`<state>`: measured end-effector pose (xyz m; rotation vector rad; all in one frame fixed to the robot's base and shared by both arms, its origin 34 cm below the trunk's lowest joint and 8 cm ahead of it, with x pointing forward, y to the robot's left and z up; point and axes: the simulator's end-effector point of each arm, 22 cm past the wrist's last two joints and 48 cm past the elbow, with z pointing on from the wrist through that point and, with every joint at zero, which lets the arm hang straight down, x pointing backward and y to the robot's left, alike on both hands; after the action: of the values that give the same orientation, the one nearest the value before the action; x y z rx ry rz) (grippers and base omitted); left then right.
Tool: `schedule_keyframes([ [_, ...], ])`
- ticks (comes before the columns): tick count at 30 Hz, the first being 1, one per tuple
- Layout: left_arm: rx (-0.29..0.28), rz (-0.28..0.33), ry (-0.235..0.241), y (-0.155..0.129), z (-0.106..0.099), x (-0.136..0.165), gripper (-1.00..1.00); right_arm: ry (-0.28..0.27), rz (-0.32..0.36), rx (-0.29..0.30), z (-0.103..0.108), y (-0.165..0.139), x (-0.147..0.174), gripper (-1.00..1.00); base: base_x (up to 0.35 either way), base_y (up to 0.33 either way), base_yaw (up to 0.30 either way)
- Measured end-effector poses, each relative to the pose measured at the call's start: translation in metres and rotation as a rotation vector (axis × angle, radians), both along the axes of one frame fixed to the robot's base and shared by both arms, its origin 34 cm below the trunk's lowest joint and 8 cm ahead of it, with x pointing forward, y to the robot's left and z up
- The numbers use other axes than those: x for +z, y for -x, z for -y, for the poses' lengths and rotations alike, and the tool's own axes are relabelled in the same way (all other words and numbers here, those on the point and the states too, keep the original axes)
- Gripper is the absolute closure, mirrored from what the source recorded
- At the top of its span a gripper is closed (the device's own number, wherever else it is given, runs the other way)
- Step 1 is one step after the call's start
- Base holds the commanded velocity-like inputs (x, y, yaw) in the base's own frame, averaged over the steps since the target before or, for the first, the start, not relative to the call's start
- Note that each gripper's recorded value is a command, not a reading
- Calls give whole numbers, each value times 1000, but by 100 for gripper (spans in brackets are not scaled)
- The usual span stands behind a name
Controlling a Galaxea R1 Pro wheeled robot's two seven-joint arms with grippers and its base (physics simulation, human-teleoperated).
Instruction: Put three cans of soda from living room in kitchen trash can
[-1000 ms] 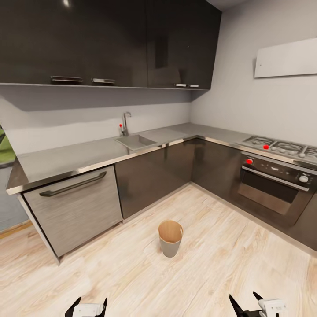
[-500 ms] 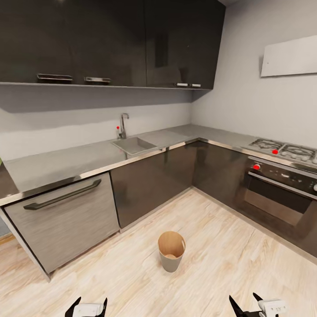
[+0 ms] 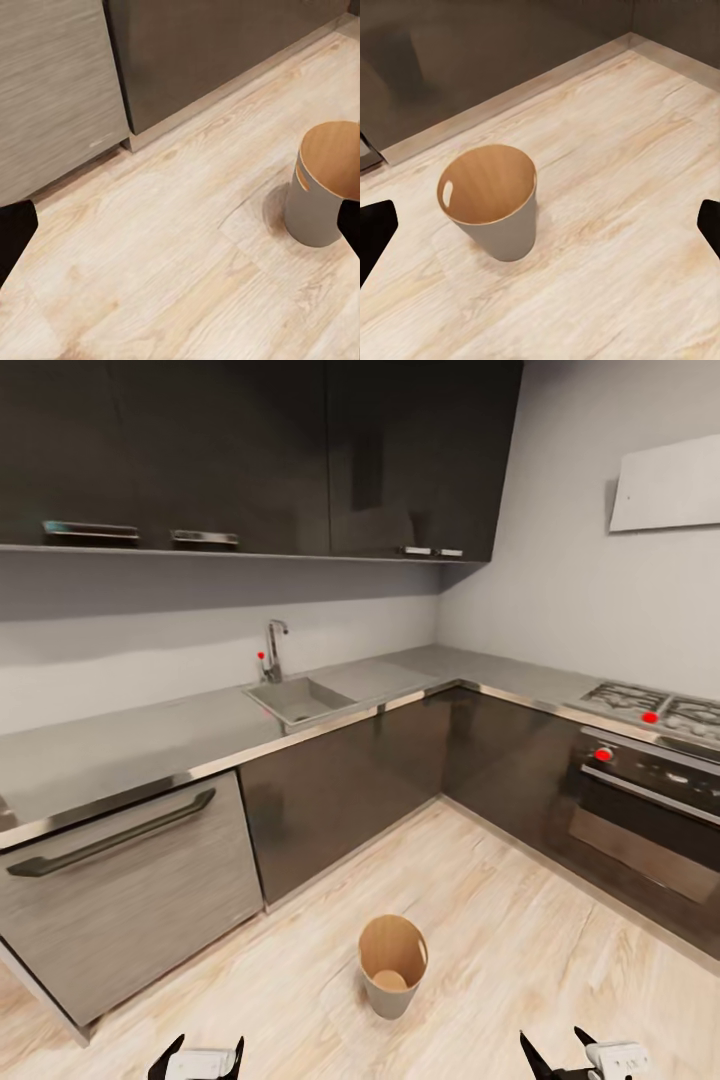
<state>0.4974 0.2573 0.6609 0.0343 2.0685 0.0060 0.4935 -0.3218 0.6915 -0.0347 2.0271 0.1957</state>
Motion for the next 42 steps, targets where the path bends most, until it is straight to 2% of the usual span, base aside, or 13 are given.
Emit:
schedule_keyframes([
  [17, -2, 1, 0, 0, 1, 0, -100, 1, 9, 0, -1, 0, 0, -100, 293, 0, 0],
  [32, -4, 0, 0, 0, 2, 0, -100, -3, -8, 15, -7, 4, -7, -100, 45, 0, 0],
  [42, -2, -27, 0, 8, 1, -11, -100, -1, -12, 16, -6, 5, -9, -100, 203, 0, 0],
])
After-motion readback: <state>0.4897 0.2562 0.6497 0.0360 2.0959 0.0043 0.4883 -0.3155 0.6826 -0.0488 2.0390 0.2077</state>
